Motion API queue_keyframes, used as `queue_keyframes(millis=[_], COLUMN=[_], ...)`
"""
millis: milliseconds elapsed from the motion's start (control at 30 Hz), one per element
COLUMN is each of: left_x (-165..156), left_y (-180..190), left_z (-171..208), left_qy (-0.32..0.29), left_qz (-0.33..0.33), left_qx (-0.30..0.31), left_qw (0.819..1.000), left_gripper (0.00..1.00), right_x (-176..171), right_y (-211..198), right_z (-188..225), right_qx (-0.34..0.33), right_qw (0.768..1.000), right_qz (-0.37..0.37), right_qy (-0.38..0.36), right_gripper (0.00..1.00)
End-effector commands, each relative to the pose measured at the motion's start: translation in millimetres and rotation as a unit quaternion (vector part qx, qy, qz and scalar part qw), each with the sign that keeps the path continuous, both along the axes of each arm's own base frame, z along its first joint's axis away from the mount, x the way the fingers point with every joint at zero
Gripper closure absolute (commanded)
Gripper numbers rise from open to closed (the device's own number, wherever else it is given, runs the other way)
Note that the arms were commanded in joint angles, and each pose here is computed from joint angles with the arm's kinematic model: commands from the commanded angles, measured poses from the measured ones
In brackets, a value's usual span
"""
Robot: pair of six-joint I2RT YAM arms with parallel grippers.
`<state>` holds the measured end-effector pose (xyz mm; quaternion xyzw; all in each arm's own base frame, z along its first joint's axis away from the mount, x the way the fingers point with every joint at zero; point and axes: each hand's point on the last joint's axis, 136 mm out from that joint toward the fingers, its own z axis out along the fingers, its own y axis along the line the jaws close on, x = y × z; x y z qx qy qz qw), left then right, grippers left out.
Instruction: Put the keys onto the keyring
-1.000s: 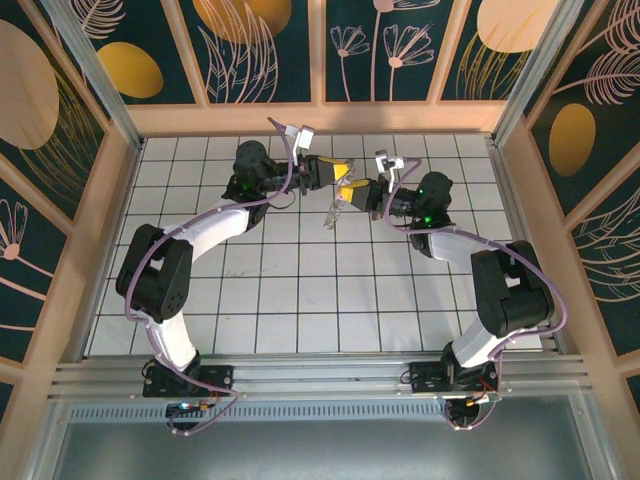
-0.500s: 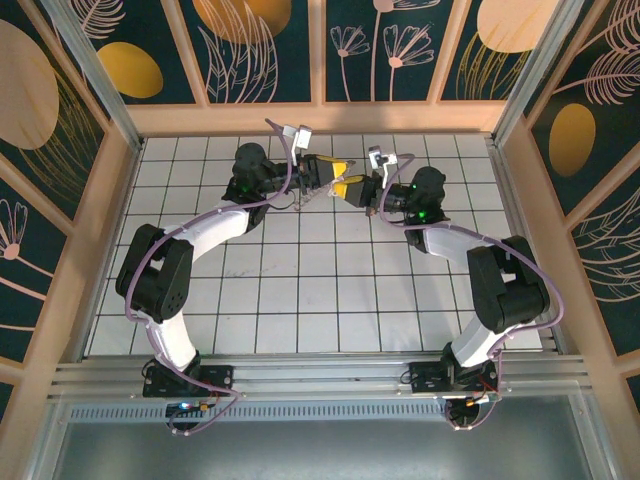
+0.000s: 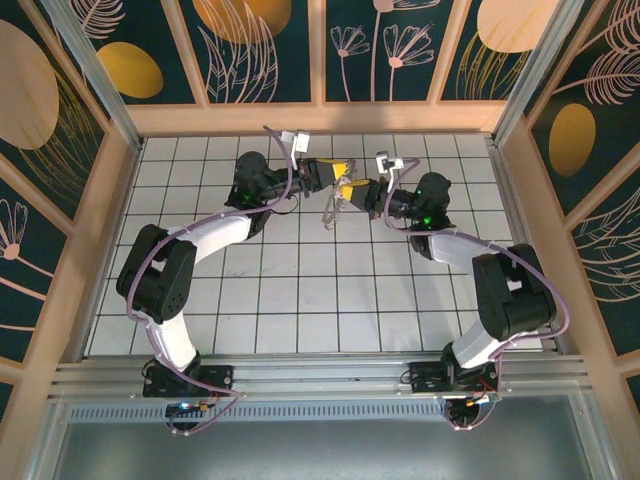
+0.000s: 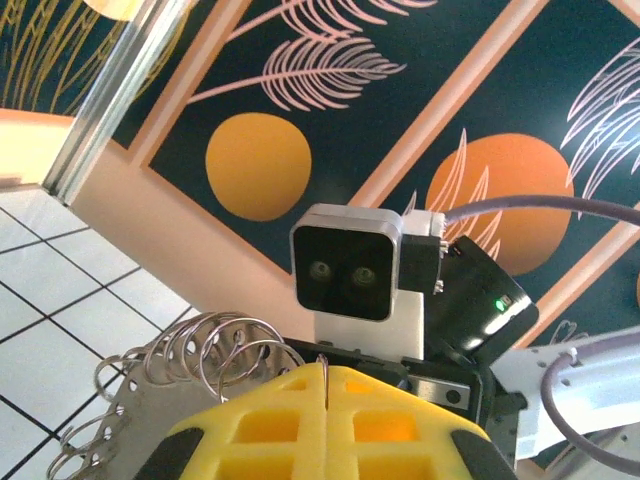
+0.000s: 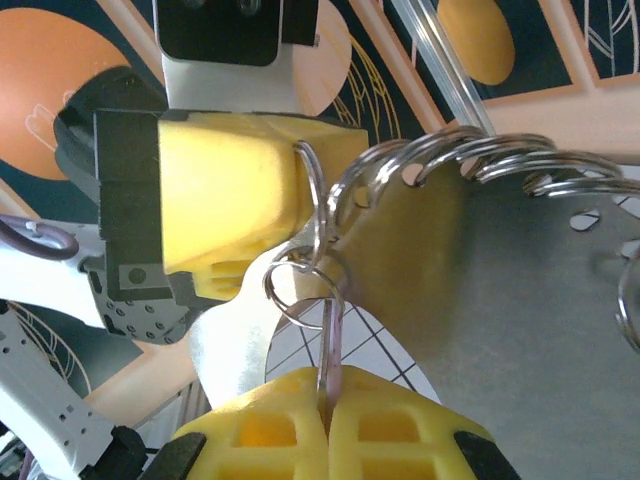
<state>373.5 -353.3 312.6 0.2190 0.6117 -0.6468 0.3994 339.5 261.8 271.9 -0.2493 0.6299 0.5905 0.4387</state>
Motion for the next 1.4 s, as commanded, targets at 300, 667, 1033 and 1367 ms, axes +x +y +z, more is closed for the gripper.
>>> queue_keyframes(millis=[300, 667, 1033, 1367], left_x=[-17, -22, -30, -31], left_y=[18, 19, 15, 13], left_z=[57, 67, 67, 67], left_qy=[-0.039, -0.049, -0.054, -0.054], left_qz=[0.029, 0.024, 0.006, 0.004], left_qx=[-0.104, -0.112, -0.108, -0.107], left_qw=[0.993, 0.992, 0.993, 0.993], left_gripper=[1.0, 1.0, 1.0, 1.0], right_x=[-11, -19, 18, 11], right_y=[-21, -48, -44, -17], right_z=[20, 61, 92, 83], right_qx=[0.015, 0.028, 0.058, 0.074], right_qw=[0.997, 0.99, 0.987, 0.992], right_qz=[-0.067, -0.118, -0.129, -0.085], right_qy=[-0.02, -0.068, -0.071, -0.062], right_gripper=[0.85, 0.71, 0.71, 0.71])
